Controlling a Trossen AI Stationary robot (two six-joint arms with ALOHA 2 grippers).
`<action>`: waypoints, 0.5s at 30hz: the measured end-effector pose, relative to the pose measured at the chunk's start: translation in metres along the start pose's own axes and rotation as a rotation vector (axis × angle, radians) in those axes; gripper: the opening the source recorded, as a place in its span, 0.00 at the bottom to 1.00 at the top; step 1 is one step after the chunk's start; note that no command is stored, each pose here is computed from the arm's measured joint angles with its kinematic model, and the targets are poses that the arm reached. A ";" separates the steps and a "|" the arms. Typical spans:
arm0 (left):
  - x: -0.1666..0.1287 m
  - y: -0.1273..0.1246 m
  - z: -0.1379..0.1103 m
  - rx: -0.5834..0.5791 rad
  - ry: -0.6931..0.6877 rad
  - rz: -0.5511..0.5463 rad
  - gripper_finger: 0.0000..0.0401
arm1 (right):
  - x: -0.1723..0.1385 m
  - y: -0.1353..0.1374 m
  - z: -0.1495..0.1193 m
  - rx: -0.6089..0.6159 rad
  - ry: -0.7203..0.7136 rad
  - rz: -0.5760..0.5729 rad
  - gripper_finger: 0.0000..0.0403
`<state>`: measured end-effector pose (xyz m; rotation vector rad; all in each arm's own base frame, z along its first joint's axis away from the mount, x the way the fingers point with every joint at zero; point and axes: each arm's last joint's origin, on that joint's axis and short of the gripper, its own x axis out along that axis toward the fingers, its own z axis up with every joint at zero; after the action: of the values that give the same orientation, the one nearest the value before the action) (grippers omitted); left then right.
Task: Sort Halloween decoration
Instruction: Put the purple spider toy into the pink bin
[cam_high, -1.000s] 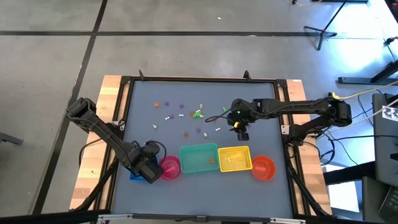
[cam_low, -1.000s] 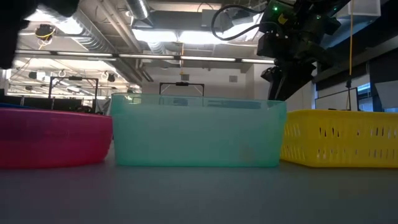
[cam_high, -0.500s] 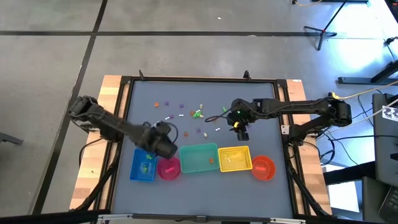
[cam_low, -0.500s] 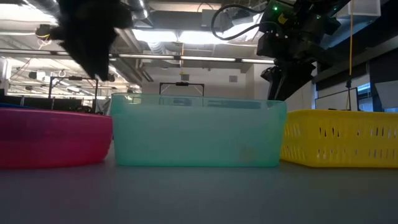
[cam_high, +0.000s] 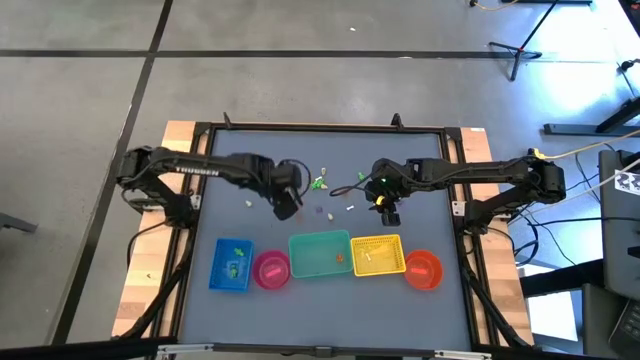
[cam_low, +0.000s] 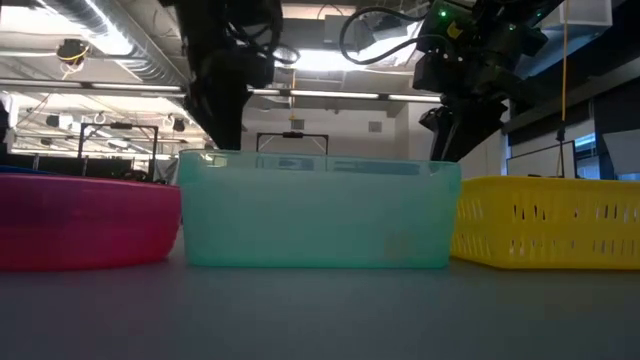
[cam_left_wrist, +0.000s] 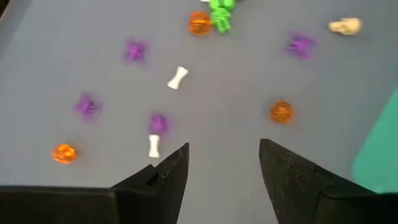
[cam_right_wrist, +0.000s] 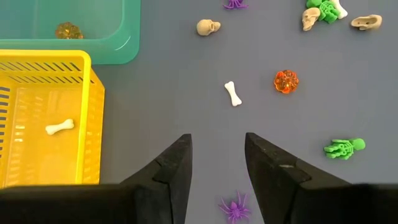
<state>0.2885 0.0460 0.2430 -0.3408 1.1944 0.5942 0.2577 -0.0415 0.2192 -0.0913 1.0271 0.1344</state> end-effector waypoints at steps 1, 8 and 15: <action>0.001 0.006 0.003 0.002 0.005 0.000 0.45 | 0.000 0.000 0.000 0.000 0.000 0.000 0.37; 0.008 0.041 0.016 0.010 0.019 0.036 0.45 | 0.000 0.000 0.000 0.000 0.000 0.000 0.37; 0.031 0.059 0.012 -0.037 0.036 -0.048 0.45 | 0.000 0.000 0.000 0.000 0.000 0.000 0.37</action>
<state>0.2695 0.1075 0.2214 -0.4116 1.2079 0.5708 0.2577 -0.0415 0.2192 -0.0911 1.0274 0.1347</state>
